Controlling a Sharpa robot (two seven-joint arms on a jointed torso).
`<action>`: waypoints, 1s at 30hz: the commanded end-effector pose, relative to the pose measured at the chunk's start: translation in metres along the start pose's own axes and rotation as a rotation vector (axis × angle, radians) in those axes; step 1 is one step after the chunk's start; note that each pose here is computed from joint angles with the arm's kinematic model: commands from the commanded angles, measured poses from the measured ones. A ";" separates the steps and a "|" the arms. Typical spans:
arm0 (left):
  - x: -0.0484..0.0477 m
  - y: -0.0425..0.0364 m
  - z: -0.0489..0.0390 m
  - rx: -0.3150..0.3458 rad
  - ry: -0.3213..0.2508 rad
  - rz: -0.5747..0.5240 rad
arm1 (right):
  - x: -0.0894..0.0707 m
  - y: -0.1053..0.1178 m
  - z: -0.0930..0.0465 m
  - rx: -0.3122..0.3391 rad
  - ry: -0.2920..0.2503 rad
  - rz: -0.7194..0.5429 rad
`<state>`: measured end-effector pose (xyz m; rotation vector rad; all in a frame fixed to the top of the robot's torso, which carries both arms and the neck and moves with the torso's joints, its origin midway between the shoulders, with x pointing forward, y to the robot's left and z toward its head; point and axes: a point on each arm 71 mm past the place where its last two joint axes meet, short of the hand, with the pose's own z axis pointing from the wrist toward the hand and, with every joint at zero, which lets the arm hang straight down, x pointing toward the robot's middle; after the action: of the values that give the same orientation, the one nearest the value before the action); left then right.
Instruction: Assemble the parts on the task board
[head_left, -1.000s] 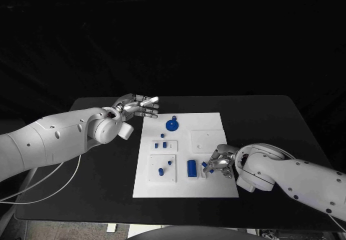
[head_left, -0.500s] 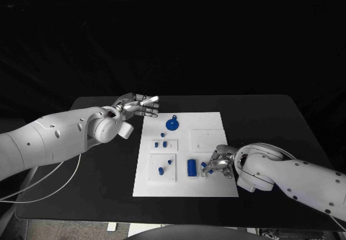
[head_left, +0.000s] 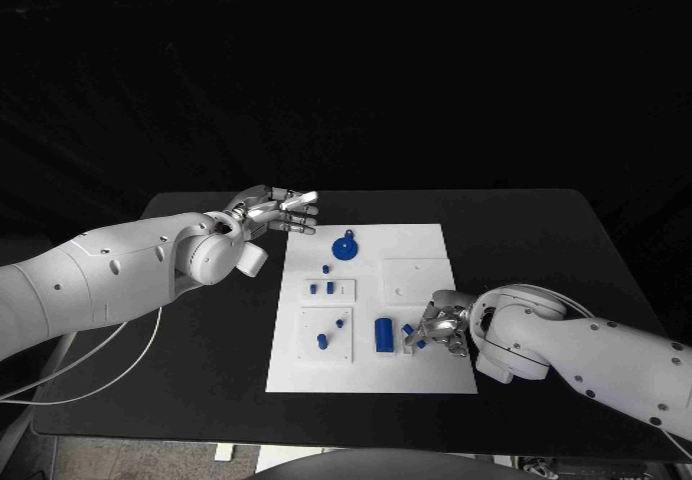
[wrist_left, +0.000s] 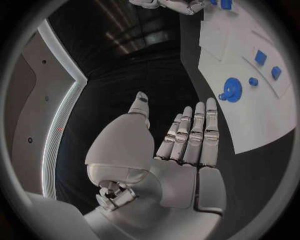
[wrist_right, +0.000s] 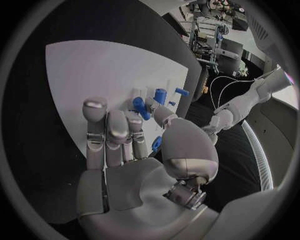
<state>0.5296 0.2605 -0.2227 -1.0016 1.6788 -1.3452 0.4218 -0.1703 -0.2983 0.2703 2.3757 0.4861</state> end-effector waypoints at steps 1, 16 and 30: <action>0.0015 -0.0012 0.0003 0.006 0.011 0.002 | 0.006 -0.006 0.002 0.039 0.041 -0.039; 0.0011 -0.0011 -0.0001 0.005 0.010 0.003 | 0.009 -0.007 0.005 0.062 0.069 -0.070; 0.0006 -0.0010 -0.0004 0.004 0.010 0.005 | 0.012 -0.009 0.006 0.080 0.087 -0.102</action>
<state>0.5293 0.2619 -0.2228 -1.0011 1.6813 -1.3400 0.4236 -0.1675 -0.3010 0.2182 2.4027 0.4534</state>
